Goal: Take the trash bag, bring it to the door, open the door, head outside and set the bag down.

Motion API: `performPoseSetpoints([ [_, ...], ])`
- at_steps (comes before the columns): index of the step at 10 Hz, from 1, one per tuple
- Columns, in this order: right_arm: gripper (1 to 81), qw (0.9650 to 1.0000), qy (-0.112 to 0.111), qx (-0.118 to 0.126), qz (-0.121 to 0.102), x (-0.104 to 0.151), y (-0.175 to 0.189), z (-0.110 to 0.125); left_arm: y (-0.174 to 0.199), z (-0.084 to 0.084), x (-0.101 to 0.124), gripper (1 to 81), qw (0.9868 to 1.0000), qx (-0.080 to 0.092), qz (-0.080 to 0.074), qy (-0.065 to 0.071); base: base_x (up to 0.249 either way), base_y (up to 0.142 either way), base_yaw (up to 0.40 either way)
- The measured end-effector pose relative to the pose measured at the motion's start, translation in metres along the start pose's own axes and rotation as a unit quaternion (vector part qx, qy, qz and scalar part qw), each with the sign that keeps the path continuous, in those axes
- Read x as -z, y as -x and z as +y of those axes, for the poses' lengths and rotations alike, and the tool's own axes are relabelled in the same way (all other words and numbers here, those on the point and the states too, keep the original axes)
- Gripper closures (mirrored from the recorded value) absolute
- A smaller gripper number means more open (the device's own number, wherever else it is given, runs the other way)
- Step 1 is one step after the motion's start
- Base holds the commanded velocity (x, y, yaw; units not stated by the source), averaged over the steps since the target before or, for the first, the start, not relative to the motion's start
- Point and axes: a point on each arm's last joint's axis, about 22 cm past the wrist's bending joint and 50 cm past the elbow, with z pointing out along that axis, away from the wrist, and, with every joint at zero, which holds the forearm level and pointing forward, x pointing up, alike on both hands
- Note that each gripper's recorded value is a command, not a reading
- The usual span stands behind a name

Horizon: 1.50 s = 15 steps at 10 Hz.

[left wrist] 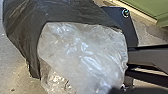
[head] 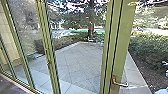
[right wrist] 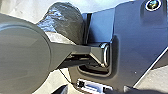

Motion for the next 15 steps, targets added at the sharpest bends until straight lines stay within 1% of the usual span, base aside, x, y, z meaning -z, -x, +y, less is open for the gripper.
performPoseSetpoints([
  [2, 1.0, 0.9999, -0.004, -0.002, 0.012, 0.033, -0.004, 0.008, -0.001, 0.005, -0.002, 81.1, 1.0000, -0.001, 0.000, 0.003, 0.000, 0.000, 0.000],
  [3, 1.0, 0.9998, -0.009, -0.004, 0.015, 0.047, -0.003, 0.006, -0.001, 0.007, -0.003, 81.1, 1.0000, -0.002, 0.001, 0.004, 0.000, 0.000, 0.000],
  [4, 1.0, 0.9996, -0.018, -0.006, 0.019, 0.058, -0.005, -0.001, -0.001, 0.008, -0.003, 81.1, 1.0000, -0.003, 0.000, 0.005, 0.000, 0.000, 0.000],
  [5, 1.0, 0.9993, -0.026, -0.007, 0.026, 0.069, -0.010, -0.006, -0.001, 0.008, -0.003, 81.1, 1.0000, -0.004, 0.001, 0.005, 0.000, 0.000, 0.000],
  [8, 1.0, 0.9991, -0.027, -0.006, 0.034, 0.109, -0.018, -0.002, -0.001, 0.008, -0.003, 81.1, 1.0000, -0.004, 0.000, 0.005, 0.000, 0.000, 0.000],
  [10, 1.0, 0.9984, -0.036, -0.002, 0.043, 0.131, -0.031, -0.010, -0.001, 0.010, -0.003, 81.1, 1.0000, -0.004, 0.001, 0.006, 0.000, 0.000, 0.000],
  [11, 1.0, 0.9983, -0.036, -0.001, 0.045, 0.141, -0.035, -0.010, -0.002, 0.014, -0.005, 81.1, 1.0000, -0.004, 0.001, 0.008, 0.000, 0.000, 0.000],
  [12, 1.0, 0.9983, -0.033, 0.001, 0.048, 0.160, -0.041, -0.008, -0.002, 0.017, -0.006, 81.1, 0.9999, -0.004, 0.001, 0.010, 0.000, 0.000, 0.000],
  [13, 1.0, 0.9982, -0.033, 0.003, 0.051, 0.171, -0.045, -0.009, -0.002, 0.016, -0.006, 81.1, 0.9999, -0.004, 0.001, 0.010, 0.000, 0.000, 0.000],
  [15, 1.0, 0.9976, -0.033, 0.010, 0.059, 0.202, -0.060, -0.014, -0.002, 0.014, -0.005, 81.1, 1.0000, -0.004, 0.001, 0.008, 0.000, 0.000, 0.000],
])
